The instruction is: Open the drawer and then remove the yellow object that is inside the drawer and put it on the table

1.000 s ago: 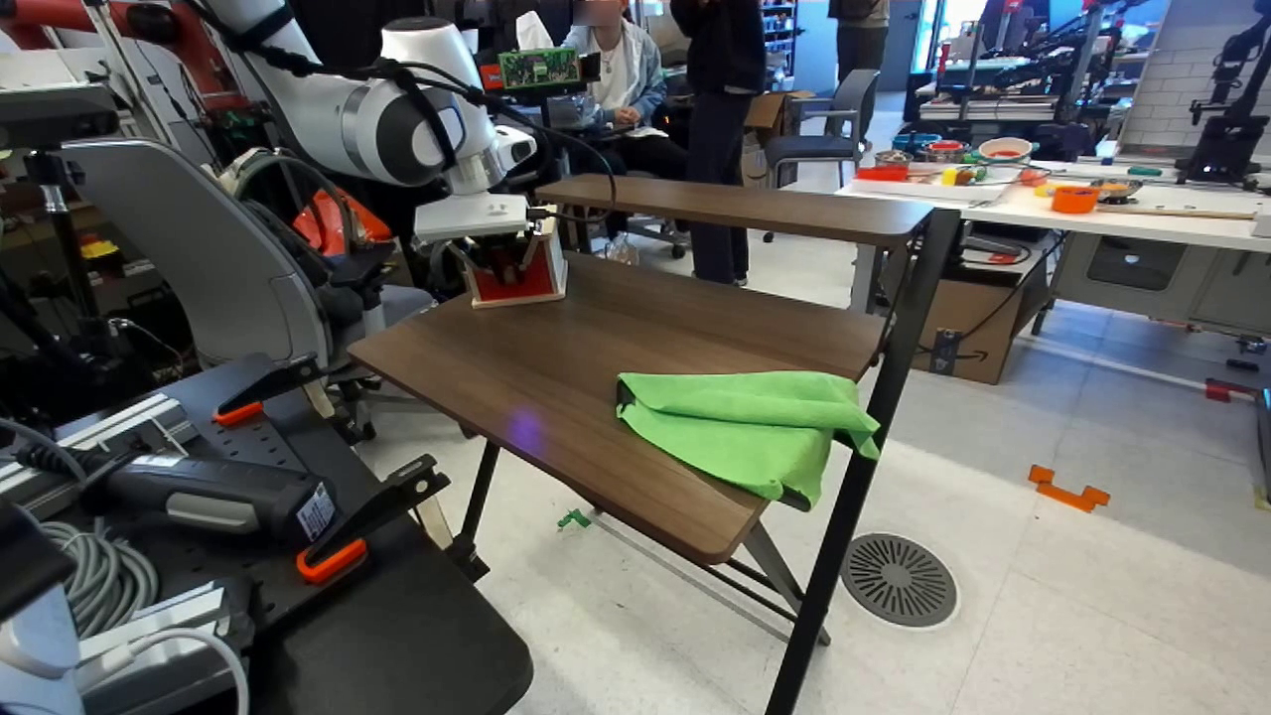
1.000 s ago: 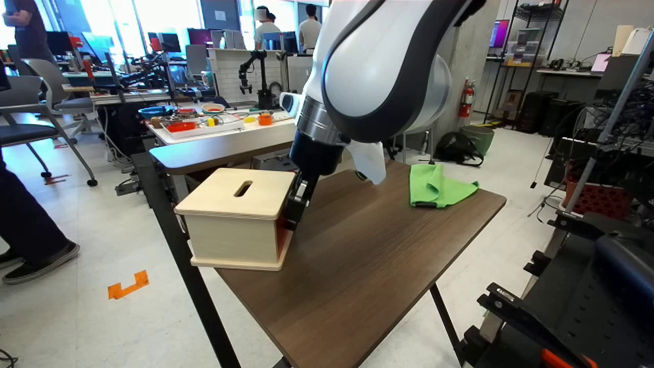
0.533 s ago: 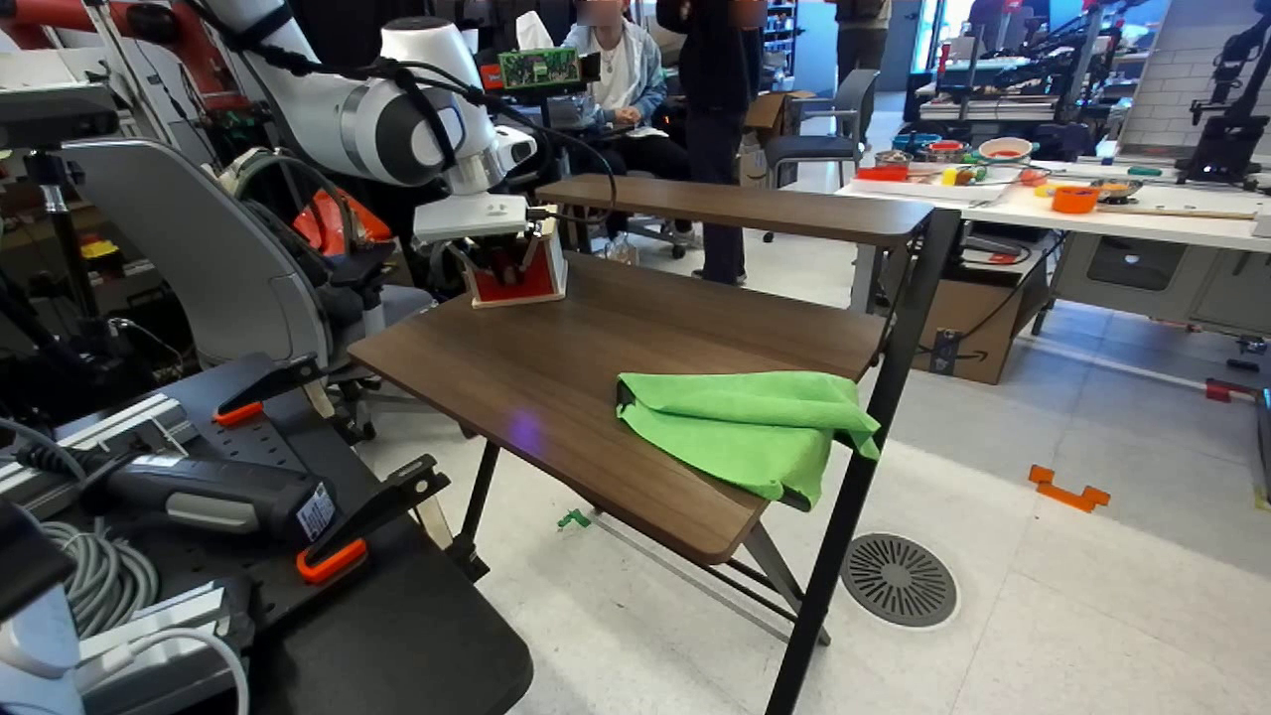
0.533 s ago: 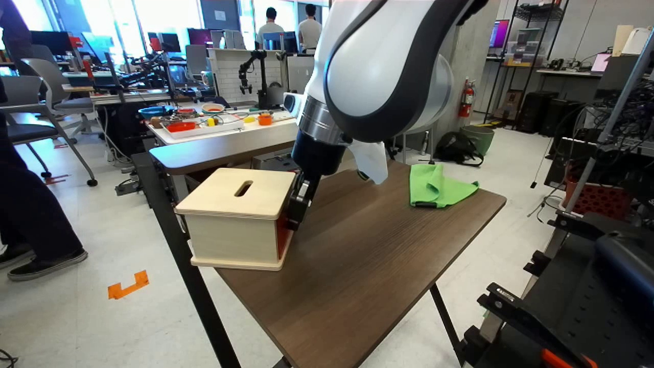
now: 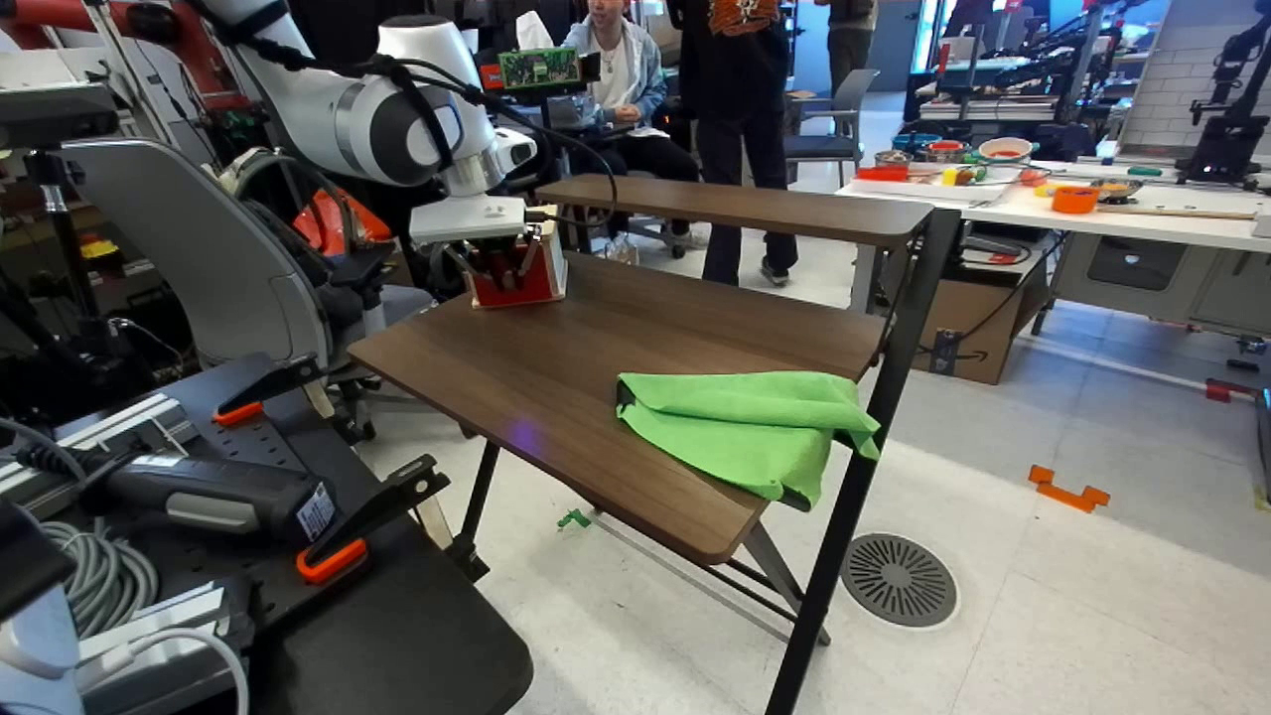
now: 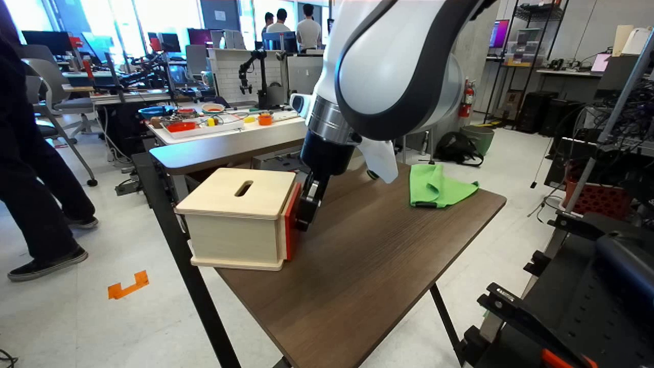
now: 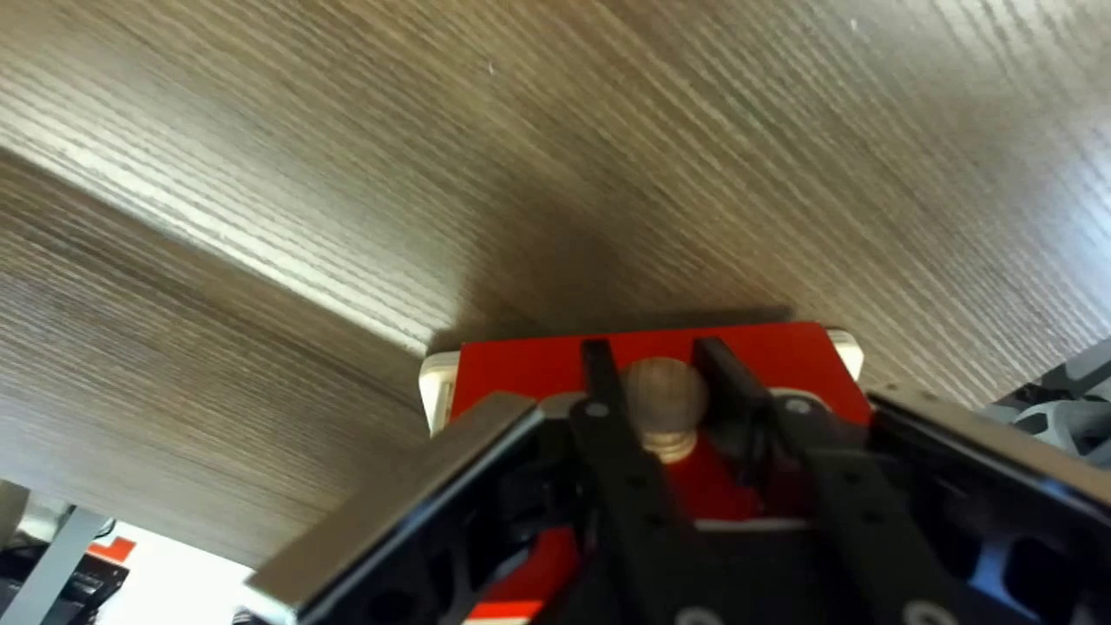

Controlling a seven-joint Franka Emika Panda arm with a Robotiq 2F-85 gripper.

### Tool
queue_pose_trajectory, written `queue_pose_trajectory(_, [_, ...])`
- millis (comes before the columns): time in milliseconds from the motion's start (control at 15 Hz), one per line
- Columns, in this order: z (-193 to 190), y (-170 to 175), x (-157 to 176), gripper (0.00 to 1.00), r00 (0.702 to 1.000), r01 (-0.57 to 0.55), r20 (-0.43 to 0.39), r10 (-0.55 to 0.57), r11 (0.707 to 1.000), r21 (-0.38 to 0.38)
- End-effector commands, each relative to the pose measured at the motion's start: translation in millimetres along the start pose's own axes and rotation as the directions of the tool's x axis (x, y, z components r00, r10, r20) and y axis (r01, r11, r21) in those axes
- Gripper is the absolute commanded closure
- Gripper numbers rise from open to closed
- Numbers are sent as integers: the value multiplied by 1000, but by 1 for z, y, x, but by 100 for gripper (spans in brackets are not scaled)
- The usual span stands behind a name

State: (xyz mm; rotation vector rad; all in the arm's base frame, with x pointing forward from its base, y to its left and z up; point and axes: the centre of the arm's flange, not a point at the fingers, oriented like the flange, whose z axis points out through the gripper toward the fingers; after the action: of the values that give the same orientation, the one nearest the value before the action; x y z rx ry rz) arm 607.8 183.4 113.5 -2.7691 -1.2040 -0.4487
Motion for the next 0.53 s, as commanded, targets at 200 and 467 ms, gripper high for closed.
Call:
queue_pose_trajectory(200, [-16, 9, -29, 93, 999, -19, 43, 19, 1000, -12])
queue_pose_trajectory(467, [-19, 10, -37, 93, 998, -26, 55, 26, 1000, -11])
